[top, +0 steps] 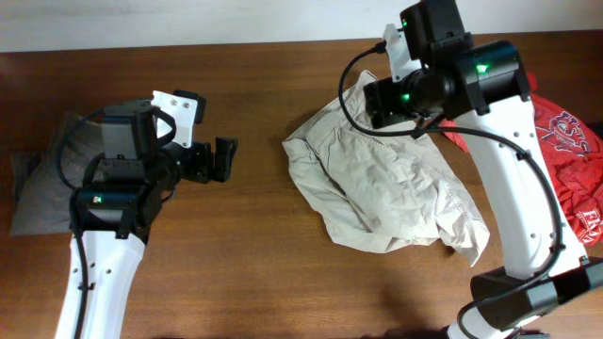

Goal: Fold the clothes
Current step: 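Release the shorts at table center and lift the right gripper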

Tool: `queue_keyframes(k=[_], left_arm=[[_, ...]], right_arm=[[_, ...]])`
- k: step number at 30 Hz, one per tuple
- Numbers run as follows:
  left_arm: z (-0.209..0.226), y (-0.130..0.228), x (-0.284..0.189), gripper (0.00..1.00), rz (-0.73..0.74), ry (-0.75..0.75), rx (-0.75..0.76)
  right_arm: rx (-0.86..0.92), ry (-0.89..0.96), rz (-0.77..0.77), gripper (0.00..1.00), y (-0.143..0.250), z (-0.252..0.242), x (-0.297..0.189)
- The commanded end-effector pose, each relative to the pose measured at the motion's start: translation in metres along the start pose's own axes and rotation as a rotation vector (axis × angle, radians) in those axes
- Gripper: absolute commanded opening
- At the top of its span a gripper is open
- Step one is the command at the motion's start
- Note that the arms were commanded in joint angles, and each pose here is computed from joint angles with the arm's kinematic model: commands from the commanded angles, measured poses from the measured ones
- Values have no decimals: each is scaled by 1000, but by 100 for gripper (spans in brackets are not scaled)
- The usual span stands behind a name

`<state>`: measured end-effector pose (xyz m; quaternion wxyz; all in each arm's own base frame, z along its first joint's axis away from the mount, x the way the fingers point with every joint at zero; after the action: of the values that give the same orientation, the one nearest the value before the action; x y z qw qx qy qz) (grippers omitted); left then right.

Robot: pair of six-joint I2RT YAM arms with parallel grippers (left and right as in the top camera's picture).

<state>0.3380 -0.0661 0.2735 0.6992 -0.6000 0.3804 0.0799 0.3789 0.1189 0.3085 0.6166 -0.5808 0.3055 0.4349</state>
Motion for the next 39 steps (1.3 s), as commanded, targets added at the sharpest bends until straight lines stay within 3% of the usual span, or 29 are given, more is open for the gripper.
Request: queue_keyframes(k=[1, 8, 14, 15, 17, 20, 25, 30, 37, 38, 39], left_arm=[[-1, -11, -10, 99, -36, -14, 34], [-1, -10, -10, 99, -34, -12, 33], [-1, -10, -10, 99, -34, -12, 33], [-1, -10, -10, 99, -34, -12, 33], [-1, -10, -10, 99, -33, -12, 33], [-1, -10, -10, 99, -34, -13, 33], [-1, -10, -10, 99, -35, -13, 34], [-1, -11, -10, 99, -36, -13, 34], [-1, -9, -10, 99, -31, -12, 32], [-1, -9, -10, 99, -29, -11, 32], [-1, -9, -10, 99, -28, -11, 31]], right_arm=[[13, 13, 103, 78, 13, -6, 50], [-59, 38, 236, 79, 34, -25, 145], [-138, 75, 300, 75, 42, -37, 190], [-148, 62, 309, 65, 44, -36, 193], [-154, 40, 331, 34, 49, -34, 196], [-146, 67, 323, 5, 45, -36, 184], [60, 404, 95, 4, 0, -82, 112], [76, 554, -191, 4, -46, -102, 34], [62, 639, -252, 6, -65, -127, 35], [71, 643, -241, 9, -65, -132, 41], [77, 646, -229, 23, -64, -135, 45]])
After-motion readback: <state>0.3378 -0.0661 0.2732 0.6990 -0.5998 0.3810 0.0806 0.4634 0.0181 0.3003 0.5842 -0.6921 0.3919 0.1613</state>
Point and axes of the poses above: each gripper's point midway between its finger pads, its own x axis out along the fingers, its own z axis along the line the jaws close on, y = z × x, the point moved 3 cm from there along -x, back along the fingers, and after that the axes turned 10 degrees about x, right-handed, at the moved point
